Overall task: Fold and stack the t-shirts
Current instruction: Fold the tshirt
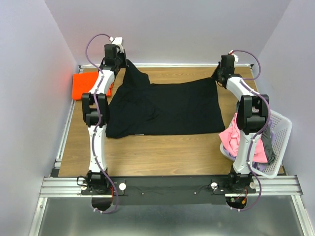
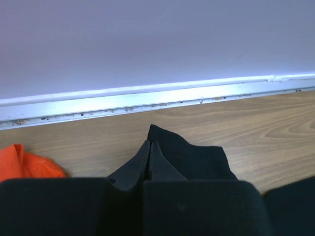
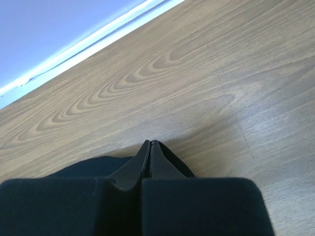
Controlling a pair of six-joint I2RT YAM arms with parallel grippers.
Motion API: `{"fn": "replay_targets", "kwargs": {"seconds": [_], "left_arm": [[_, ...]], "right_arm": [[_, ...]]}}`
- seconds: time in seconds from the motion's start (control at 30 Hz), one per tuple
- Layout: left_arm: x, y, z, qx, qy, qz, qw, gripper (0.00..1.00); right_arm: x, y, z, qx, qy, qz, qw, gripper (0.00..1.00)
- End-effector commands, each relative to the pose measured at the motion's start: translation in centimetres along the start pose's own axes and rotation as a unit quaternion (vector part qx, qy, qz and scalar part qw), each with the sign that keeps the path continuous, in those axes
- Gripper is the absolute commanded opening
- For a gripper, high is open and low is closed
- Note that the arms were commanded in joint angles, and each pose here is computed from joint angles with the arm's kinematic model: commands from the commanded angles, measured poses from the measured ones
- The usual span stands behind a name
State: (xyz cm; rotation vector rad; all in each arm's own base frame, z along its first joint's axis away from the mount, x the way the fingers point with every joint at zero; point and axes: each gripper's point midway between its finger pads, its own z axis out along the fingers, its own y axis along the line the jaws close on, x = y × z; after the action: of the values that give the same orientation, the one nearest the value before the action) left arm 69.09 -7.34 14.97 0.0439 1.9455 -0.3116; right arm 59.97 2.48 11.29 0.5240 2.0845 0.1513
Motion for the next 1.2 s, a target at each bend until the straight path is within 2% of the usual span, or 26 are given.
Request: {"fn": "replay_targets", "kwargs": {"seconds": [0.0, 0.07, 0.1, 0.13, 0.27, 0.3, 0.33, 0.37, 0.4, 0.47, 0.57, 0.77, 0.9, 1.03, 1.17], "left_arm": [[-6.4, -2.4, -3.8, 0.043, -0.066, 0.027, 0.997, 0.00], [-6.2, -3.3, -4.6, 0.065, -0.065, 0.029, 0.995, 0.00], [-3.9, -3.2, -4.8, 0.068, -0.042, 0.024, 0.996, 0.00], [-6.0, -4.0, -6.0, 0.080, -0.075, 0.033, 0.993, 0.00], [-5.1, -4.6, -8.1, 0.088, -0.081, 0.031, 0.992, 0.00], [-3.5, -4.6, -8.2, 0.091, -0.072, 0.028, 0.993, 0.00], [-4.3, -5.1, -9.3, 0.100, -0.081, 0.030, 0.991, 0.00], [-3.0, -5.2, -9.6, 0.103, -0.076, 0.026, 0.991, 0.00], [-4.0, -5.7, -10.7, 0.108, -0.089, 0.028, 0.990, 0.00], [-2.8, -5.7, -11.5, 0.108, -0.087, 0.024, 0.990, 0.00], [-3.2, -6.3, -13.9, 0.109, -0.101, 0.023, 0.989, 0.00], [-1.8, -6.1, -16.3, 0.089, -0.099, 0.017, 0.991, 0.00], [0.4, -5.4, -17.6, 0.066, -0.084, 0.002, 0.994, 0.00], [0.8, -4.8, -19.9, 0.032, -0.093, -0.013, 0.995, 0.00], [2.1, -4.7, -21.7, 0.024, -0.093, -0.018, 0.995, 0.00]], "right_arm": [[0.6, 0.2, -0.5, -0.010, 0.011, -0.013, 1.000, 0.02], [0.4, 0.2, -1.3, -0.010, 0.008, -0.013, 1.000, 0.02], [0.9, -0.2, -1.5, -0.005, 0.013, -0.014, 1.000, 0.02], [0.5, -0.2, -2.0, -0.004, 0.008, -0.014, 1.000, 0.02], [1.0, -1.1, -3.0, 0.010, 0.007, -0.014, 1.000, 0.02], [1.1, -1.2, -3.3, 0.010, 0.006, -0.013, 1.000, 0.02], [2.0, -1.6, -3.5, 0.012, 0.013, -0.014, 1.000, 0.01], [1.4, -1.4, -4.1, 0.007, 0.003, -0.010, 1.000, 0.01], [1.5, -1.4, -4.4, 0.005, 0.002, -0.010, 1.000, 0.01], [1.5, -1.7, -5.2, 0.005, -0.003, -0.009, 1.000, 0.02], [2.0, -2.4, -6.3, 0.013, -0.007, -0.010, 1.000, 0.02], [2.9, -3.9, -7.8, 0.035, -0.014, -0.009, 0.999, 0.01], [4.3, -5.9, -8.7, 0.064, -0.014, -0.005, 0.998, 0.01], [5.1, -7.5, -9.6, 0.094, -0.018, -0.006, 0.995, 0.01], [4.6, -7.7, -10.0, 0.098, -0.036, -0.001, 0.995, 0.01]]}}
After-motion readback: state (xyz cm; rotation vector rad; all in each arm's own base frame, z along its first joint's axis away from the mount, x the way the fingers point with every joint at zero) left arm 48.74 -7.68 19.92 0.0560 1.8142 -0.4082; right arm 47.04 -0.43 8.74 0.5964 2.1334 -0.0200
